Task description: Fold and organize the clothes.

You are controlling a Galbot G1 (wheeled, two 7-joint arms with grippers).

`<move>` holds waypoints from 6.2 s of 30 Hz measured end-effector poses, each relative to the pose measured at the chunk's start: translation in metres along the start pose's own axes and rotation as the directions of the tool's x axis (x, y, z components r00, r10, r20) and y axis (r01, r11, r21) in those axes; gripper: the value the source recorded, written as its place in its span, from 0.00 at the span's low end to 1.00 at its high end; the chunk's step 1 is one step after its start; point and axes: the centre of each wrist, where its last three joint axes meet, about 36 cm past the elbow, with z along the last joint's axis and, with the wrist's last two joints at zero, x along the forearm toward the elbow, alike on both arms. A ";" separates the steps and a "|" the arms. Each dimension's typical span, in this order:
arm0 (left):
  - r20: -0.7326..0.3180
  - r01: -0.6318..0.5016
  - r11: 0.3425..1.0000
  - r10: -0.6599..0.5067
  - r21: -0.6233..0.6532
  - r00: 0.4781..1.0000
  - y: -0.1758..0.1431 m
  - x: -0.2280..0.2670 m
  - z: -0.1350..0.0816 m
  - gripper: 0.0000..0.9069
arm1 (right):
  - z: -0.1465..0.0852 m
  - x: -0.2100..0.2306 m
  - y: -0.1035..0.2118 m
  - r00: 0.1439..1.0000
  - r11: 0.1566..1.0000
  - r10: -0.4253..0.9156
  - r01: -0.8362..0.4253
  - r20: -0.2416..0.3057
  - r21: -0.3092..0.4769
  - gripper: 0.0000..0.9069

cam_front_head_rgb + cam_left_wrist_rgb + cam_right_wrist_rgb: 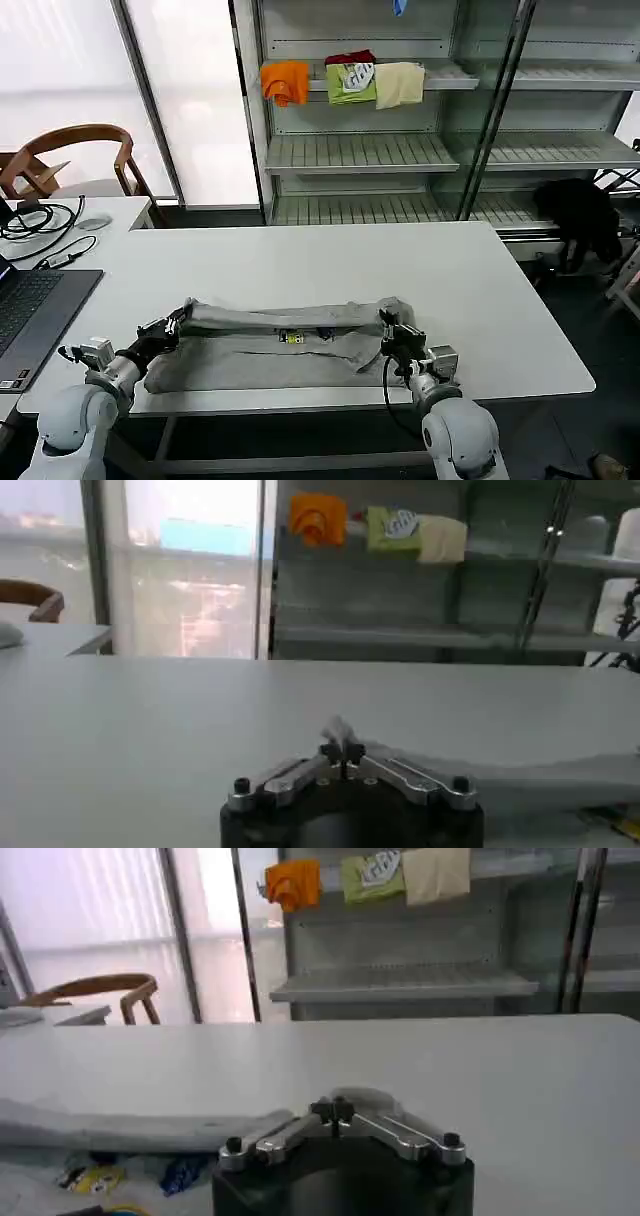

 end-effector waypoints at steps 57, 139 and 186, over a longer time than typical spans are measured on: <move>-0.041 0.214 0.977 -0.214 -0.006 0.976 -0.031 0.033 0.017 0.01 | -0.025 0.012 -0.020 0.977 0.986 0.166 -0.159 0.137 -0.056 1.00; 0.087 0.113 0.989 -0.105 -0.091 0.991 -0.061 0.025 -0.014 1.00 | 0.009 0.010 -0.021 0.979 0.989 0.150 -0.151 0.141 -0.001 1.00; -0.042 0.099 0.988 -0.094 0.122 0.995 0.007 0.015 0.013 0.01 | 0.003 0.016 -0.014 0.981 0.988 0.144 -0.150 0.133 0.034 1.00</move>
